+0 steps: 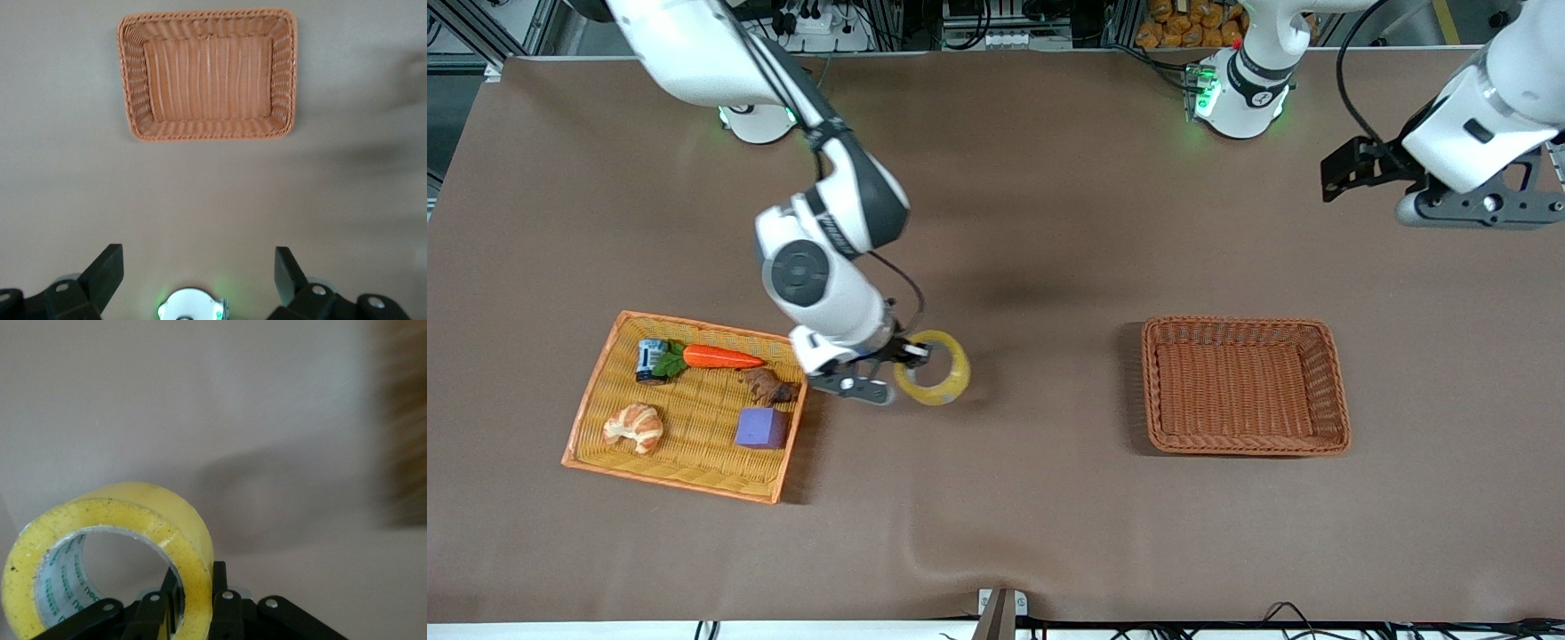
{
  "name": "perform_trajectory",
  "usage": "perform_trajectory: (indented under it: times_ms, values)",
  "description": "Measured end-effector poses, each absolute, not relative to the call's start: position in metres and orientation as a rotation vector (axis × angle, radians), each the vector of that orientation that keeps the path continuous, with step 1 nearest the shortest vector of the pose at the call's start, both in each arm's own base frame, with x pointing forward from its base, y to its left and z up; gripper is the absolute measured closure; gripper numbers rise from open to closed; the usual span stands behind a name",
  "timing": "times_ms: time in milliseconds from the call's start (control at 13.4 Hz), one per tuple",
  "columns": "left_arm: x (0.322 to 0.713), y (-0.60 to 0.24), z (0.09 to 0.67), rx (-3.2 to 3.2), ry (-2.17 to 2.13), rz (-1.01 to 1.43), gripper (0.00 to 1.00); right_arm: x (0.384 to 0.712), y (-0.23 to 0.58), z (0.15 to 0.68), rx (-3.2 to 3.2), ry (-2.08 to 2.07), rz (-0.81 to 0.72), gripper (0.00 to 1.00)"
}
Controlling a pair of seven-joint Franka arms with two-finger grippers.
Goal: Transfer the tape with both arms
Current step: 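Carry the tape roll to mid-table and set it down, then retract the right gripper while the left gripper moves toward the basket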
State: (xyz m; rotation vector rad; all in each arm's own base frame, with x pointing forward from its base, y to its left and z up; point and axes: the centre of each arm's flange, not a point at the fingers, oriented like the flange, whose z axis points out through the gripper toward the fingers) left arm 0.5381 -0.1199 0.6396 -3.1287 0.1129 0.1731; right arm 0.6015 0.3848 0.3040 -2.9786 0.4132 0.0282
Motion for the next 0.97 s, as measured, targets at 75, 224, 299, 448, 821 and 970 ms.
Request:
perform_trajectory:
  times_ms: [75, 224, 299, 448, 821, 970]
  values:
    - [0.542, -0.123, 0.637, -3.133, 0.12, 0.16, 0.0, 0.592, 0.404, 0.287, -2.977, 0.413, 0.027, 0.78]
    - [0.547, -0.128, 0.632, -3.156, 0.124, 0.153, 0.0, 0.575, 0.432, 0.261, -2.971, 0.408, 0.018, 0.78]
    - [0.549, -0.13, 0.629, -3.166, 0.116, 0.152, 0.0, 0.568, 0.443, 0.253, -2.966, 0.411, 0.012, 0.78]
    - [0.551, -0.139, 0.625, -3.172, 0.08, 0.153, 0.0, 0.556, 0.459, 0.239, -2.96, 0.425, 0.01, 0.78]
    - [0.546, -0.178, 0.618, -3.167, 0.037, 0.159, 0.0, 0.565, 0.46, 0.249, -2.937, 0.464, -0.047, 0.3]
    - [0.544, -0.186, 0.617, -3.165, 0.036, 0.161, 0.0, 0.591, 0.433, 0.277, -2.921, 0.517, -0.088, 0.1]
